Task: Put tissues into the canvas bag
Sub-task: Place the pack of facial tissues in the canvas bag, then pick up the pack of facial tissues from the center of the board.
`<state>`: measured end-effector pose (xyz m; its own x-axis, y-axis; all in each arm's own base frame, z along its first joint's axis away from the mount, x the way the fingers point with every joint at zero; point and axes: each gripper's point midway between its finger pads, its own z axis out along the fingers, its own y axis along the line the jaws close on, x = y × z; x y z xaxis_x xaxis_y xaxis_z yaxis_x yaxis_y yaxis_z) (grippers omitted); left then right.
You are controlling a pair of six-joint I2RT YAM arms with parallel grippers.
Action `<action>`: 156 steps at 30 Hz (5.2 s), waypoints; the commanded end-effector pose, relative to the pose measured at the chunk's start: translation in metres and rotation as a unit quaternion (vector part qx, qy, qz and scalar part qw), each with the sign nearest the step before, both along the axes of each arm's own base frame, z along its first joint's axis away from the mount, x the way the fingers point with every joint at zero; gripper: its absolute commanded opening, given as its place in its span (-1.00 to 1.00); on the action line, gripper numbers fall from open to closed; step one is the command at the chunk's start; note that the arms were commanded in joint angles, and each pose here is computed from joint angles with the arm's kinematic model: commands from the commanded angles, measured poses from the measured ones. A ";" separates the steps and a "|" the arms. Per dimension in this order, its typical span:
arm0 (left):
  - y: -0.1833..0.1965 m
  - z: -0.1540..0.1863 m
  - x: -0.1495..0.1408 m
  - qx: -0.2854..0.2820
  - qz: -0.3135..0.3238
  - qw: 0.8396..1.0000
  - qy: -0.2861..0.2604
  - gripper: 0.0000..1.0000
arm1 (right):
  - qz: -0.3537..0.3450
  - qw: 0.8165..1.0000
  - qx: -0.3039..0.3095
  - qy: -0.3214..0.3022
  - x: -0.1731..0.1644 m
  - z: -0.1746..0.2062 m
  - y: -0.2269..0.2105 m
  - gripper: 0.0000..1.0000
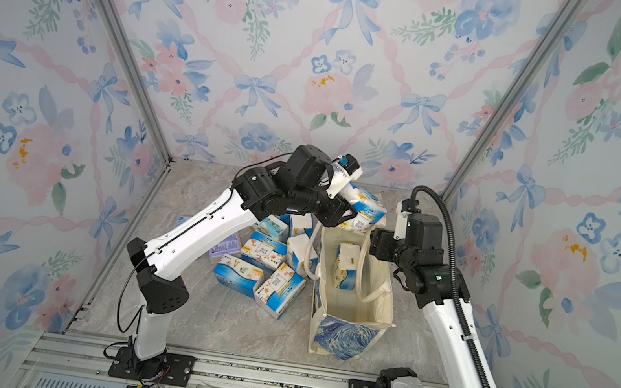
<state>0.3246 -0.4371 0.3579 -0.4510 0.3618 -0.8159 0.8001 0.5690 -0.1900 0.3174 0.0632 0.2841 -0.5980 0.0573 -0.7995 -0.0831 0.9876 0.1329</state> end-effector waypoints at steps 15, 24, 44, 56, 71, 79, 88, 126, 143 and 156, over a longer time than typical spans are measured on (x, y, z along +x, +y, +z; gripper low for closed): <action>-0.021 -0.095 0.007 0.072 -0.005 0.995 0.068 0.47 | -0.009 1.000 0.008 0.006 0.007 0.001 -0.001 0.54; -0.016 -0.055 0.013 0.055 0.010 0.998 0.010 0.47 | -0.007 1.000 0.006 0.009 0.007 -0.003 -0.001 0.54; -0.002 -0.061 0.007 0.089 0.005 0.996 -0.016 0.61 | -0.006 1.000 0.010 0.009 0.009 -0.004 0.001 0.59; 0.017 0.003 -0.012 0.094 0.029 0.987 -0.125 0.54 | 0.001 1.000 0.010 0.016 0.013 -0.008 0.005 0.61; 0.235 -0.031 0.014 0.068 0.312 0.947 -0.032 0.60 | 0.012 1.000 -0.005 -0.013 0.006 0.012 0.002 0.65; 0.323 -0.108 0.010 0.031 0.406 0.912 0.057 0.60 | 0.051 0.996 -0.015 -0.072 0.005 0.058 0.017 0.65; 0.338 -0.136 0.012 -0.004 0.417 0.906 0.073 0.61 | 0.219 0.949 -0.082 -0.212 -0.026 0.146 0.114 0.72; 0.381 -0.071 -0.007 -0.097 0.482 0.869 -0.064 0.78 | 0.498 0.807 -0.303 0.095 -0.096 -0.135 0.364 0.99; 0.408 -0.042 -0.026 -0.113 0.523 0.837 -0.115 0.89 | 0.473 0.814 -0.312 0.126 -0.064 -0.174 0.371 0.94; 0.406 -0.044 -0.021 -0.106 0.519 0.841 -0.108 0.89 | 0.470 0.806 -0.324 0.158 -0.055 -0.201 0.374 0.97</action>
<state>0.3037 -0.0335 0.3089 -0.2774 -0.3027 -0.9118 -0.0746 0.9530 -0.2937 0.2565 0.4410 0.0904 -0.2905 -0.9049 -0.3110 -0.9010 0.3681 -0.2297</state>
